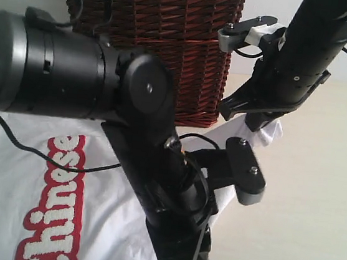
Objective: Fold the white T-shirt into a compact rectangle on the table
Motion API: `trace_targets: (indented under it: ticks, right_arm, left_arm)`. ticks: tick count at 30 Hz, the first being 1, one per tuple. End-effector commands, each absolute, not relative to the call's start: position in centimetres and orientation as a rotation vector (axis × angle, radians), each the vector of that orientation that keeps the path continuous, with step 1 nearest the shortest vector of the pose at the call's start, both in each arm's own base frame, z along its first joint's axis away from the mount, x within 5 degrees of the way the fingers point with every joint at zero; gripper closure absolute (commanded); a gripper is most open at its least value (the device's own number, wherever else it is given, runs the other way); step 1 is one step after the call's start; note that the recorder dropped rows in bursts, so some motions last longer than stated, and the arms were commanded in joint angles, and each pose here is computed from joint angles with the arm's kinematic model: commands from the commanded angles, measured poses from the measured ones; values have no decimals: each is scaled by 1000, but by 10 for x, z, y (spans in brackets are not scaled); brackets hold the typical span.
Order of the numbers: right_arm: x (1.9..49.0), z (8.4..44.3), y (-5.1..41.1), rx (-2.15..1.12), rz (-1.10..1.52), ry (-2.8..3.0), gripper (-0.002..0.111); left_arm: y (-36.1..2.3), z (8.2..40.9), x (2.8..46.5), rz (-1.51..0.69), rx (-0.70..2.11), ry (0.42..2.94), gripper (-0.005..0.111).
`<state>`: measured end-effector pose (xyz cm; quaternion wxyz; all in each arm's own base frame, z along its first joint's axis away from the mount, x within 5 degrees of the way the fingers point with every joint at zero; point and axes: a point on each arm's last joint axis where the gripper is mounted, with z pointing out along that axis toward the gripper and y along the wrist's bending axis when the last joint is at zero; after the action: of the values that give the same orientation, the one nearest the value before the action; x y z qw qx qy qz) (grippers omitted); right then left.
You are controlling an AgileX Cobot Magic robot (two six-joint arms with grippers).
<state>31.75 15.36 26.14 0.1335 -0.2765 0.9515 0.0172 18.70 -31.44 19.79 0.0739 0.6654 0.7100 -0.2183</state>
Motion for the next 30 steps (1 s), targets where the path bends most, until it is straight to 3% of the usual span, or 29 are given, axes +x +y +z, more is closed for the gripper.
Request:
trace_targets:
  ticks: [1,14,15,18,19,21,22,26,30]
  right_arm:
    - [317,280,154,-773,73,2697,108]
    - [318,282,154,-772,77,2697,108]
    - [318,282,154,-772,77,2697,108]
    - [318,282,155,-768,85,2697,108]
    - [318,282,155,-768,85,2697,108]
    - [317,282,155,-769,84,2700,108]
    - [317,281,155,-770,83,2704,108]
    - [321,283,156,-763,85,2657,102]
    - [324,284,153,-789,21,2626,57]
  left_arm:
    - [-311,174,192,-538,1890,2095,86]
    - [-298,138,232,-290,1507,2182,84]
    - [-296,135,233,-290,1493,2209,81]
    - [-294,121,230,-289,1512,2288,53]
    - [-295,121,230,-289,1512,2287,53]
    - [-293,121,232,-292,1481,2309,74]
    - [-288,120,237,-288,1455,2336,103]
    - [-269,139,258,-295,1288,2380,107]
    - [-237,179,279,-318,1068,2397,107]
